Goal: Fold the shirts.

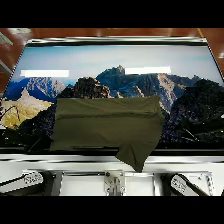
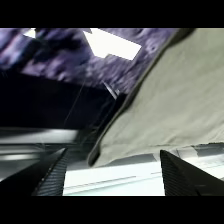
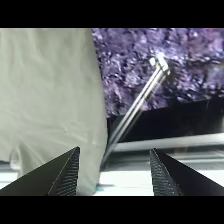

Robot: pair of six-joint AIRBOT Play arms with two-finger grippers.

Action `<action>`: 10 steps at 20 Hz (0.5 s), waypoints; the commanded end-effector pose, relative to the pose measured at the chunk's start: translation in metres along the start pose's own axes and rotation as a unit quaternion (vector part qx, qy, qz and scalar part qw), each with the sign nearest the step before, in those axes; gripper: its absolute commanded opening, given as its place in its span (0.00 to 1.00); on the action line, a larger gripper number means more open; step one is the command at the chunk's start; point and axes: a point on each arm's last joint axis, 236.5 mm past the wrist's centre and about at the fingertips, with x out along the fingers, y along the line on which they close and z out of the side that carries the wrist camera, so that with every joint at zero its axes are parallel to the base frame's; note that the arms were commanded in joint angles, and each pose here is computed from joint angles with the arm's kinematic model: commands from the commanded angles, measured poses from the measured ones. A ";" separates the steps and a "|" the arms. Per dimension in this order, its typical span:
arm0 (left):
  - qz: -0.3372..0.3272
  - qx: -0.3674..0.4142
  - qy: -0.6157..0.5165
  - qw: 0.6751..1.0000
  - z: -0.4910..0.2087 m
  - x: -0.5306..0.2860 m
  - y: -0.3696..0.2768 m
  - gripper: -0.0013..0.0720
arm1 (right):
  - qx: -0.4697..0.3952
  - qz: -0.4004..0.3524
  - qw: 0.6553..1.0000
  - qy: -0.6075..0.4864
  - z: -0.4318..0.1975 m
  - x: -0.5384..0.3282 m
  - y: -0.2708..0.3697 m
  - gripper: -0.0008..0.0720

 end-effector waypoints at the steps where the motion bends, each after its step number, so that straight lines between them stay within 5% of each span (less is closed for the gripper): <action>1: -0.040 -0.005 0.003 0.999 0.005 0.017 -0.022 0.91 | 0.003 0.005 1.000 0.001 -0.001 0.001 0.001 0.77; 5: -0.043 0.002 0.038 0.998 -0.001 0.034 -0.030 0.91 | 0.002 0.007 1.000 0.008 -0.004 0.001 0.002 0.77; 6: -0.041 0.007 0.044 0.998 -0.003 0.037 -0.032 0.85 | 0.003 0.007 1.000 0.008 -0.005 0.001 0.002 0.77; 8: -0.040 0.011 0.047 0.998 -0.004 0.038 -0.033 0.19 | 0.003 0.008 1.000 0.017 -0.009 0.001 0.002 0.77; 10: -0.041 0.010 0.047 0.998 -0.004 0.037 -0.034 0.07 | -0.001 -0.014 0.998 0.065 -0.034 0.010 -0.006 0.76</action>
